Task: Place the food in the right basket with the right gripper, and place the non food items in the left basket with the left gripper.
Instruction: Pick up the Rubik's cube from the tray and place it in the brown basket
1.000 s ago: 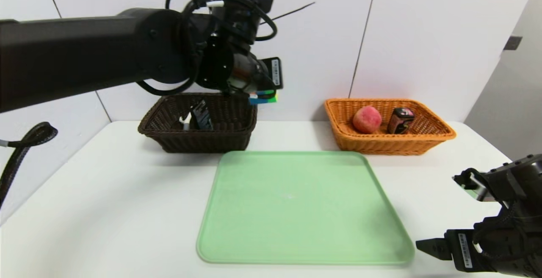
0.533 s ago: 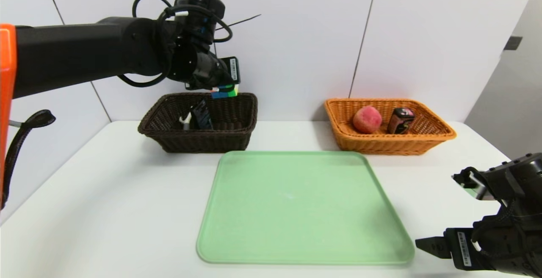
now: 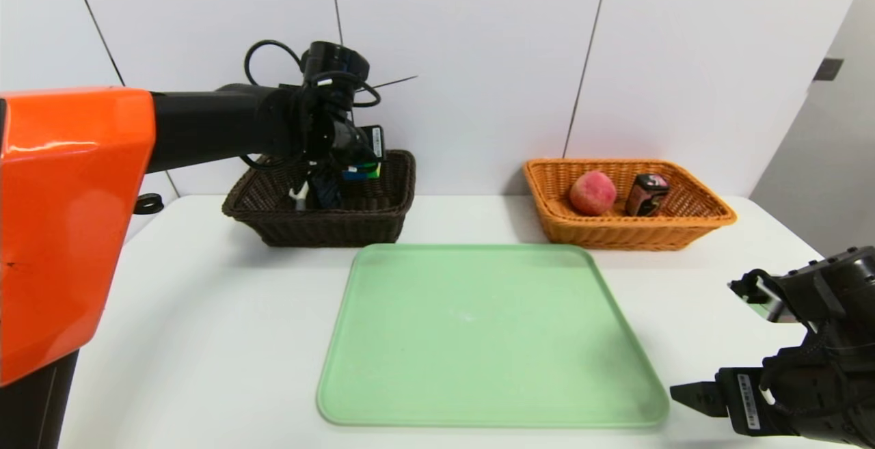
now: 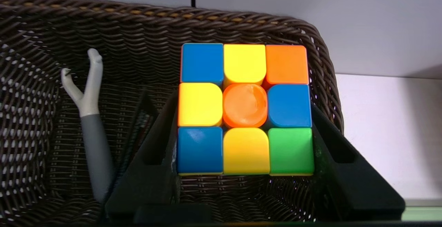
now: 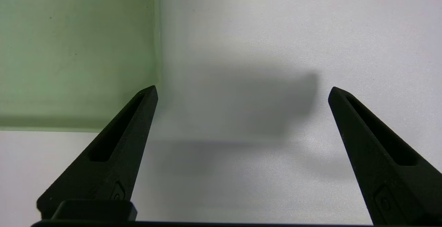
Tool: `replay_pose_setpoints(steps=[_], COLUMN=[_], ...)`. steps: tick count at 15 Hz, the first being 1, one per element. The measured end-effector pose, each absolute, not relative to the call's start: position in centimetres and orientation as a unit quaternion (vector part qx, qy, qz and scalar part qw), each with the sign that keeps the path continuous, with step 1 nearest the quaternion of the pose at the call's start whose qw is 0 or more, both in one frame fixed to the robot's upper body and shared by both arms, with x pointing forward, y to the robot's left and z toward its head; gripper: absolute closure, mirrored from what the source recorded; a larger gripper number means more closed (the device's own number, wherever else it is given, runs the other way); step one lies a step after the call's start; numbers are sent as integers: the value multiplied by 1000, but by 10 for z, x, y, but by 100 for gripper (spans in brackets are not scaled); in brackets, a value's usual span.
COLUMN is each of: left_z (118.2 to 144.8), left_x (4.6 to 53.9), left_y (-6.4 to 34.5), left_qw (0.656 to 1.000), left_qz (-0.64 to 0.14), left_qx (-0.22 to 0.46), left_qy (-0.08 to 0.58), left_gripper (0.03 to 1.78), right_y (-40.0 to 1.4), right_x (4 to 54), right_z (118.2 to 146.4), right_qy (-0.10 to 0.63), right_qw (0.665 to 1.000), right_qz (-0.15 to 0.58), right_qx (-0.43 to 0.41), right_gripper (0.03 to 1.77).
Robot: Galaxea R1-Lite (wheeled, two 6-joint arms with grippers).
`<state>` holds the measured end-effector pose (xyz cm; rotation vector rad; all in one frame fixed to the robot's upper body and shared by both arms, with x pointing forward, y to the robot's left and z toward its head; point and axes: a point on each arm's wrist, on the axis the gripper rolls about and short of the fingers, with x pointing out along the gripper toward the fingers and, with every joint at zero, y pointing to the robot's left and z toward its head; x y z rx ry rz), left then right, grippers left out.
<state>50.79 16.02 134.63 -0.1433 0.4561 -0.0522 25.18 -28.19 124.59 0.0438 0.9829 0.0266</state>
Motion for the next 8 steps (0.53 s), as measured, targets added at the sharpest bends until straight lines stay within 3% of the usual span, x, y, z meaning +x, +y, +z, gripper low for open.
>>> replay_pose_setpoints(steps=[8], left_z=[1312], left_x=[527], left_y=[153], left_qw=[968], left_qz=[-25], left_qx=[-49], left_qy=[245], left_gripper=[83], right_y=[-281], right_x=[255], right_z=[1246], right_qy=[473], right_qw=[881], right_qz=[12], right_qx=[21], right_gripper=[9])
